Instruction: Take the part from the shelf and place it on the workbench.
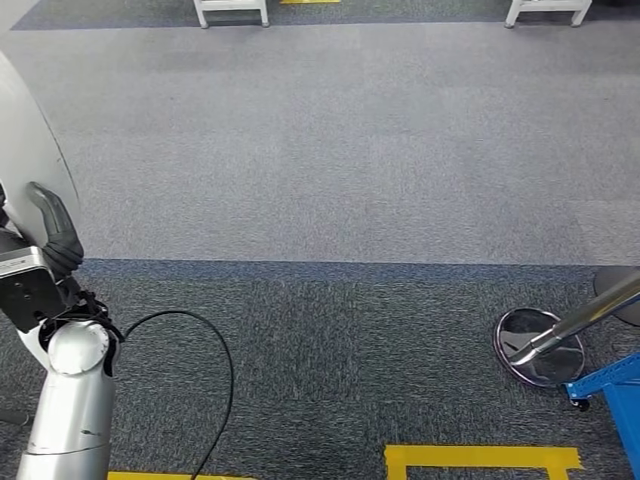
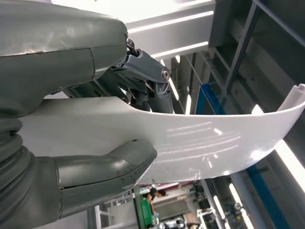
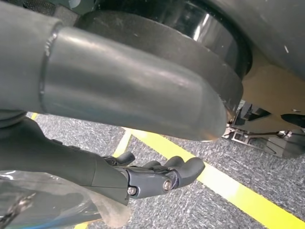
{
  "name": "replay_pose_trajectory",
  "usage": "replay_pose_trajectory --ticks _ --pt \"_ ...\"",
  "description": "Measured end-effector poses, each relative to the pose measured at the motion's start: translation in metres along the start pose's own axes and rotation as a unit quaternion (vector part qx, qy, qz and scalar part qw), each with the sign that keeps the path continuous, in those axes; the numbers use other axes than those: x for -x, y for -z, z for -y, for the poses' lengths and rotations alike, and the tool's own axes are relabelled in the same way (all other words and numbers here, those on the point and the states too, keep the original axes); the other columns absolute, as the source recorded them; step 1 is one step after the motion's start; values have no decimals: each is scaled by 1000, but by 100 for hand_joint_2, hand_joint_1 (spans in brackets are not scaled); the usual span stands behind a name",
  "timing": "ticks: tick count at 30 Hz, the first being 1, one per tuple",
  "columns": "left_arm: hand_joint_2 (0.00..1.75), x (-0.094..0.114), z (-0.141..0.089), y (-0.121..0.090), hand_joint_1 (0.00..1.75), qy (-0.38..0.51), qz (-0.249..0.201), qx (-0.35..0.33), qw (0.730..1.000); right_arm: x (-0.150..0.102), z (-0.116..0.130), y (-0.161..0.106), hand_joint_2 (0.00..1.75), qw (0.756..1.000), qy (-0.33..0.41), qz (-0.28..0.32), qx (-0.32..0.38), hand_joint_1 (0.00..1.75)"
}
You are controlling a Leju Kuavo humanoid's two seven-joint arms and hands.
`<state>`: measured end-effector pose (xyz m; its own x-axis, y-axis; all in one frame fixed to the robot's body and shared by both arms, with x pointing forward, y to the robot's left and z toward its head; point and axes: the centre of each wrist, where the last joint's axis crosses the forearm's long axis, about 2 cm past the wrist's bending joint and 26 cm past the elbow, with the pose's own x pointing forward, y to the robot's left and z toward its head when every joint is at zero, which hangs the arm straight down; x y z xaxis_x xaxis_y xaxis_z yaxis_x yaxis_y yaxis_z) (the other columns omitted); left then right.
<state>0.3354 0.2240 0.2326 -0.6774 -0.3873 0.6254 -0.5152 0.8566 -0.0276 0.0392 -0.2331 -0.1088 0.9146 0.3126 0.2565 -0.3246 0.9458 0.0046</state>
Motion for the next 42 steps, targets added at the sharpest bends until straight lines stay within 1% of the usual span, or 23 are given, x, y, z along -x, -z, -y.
replay_pose_trajectory --ticks 42 --pt "175 0 0 -1 175 -1 0 -3 1000 -1 0 0 0 1000 -1 1 0 0"
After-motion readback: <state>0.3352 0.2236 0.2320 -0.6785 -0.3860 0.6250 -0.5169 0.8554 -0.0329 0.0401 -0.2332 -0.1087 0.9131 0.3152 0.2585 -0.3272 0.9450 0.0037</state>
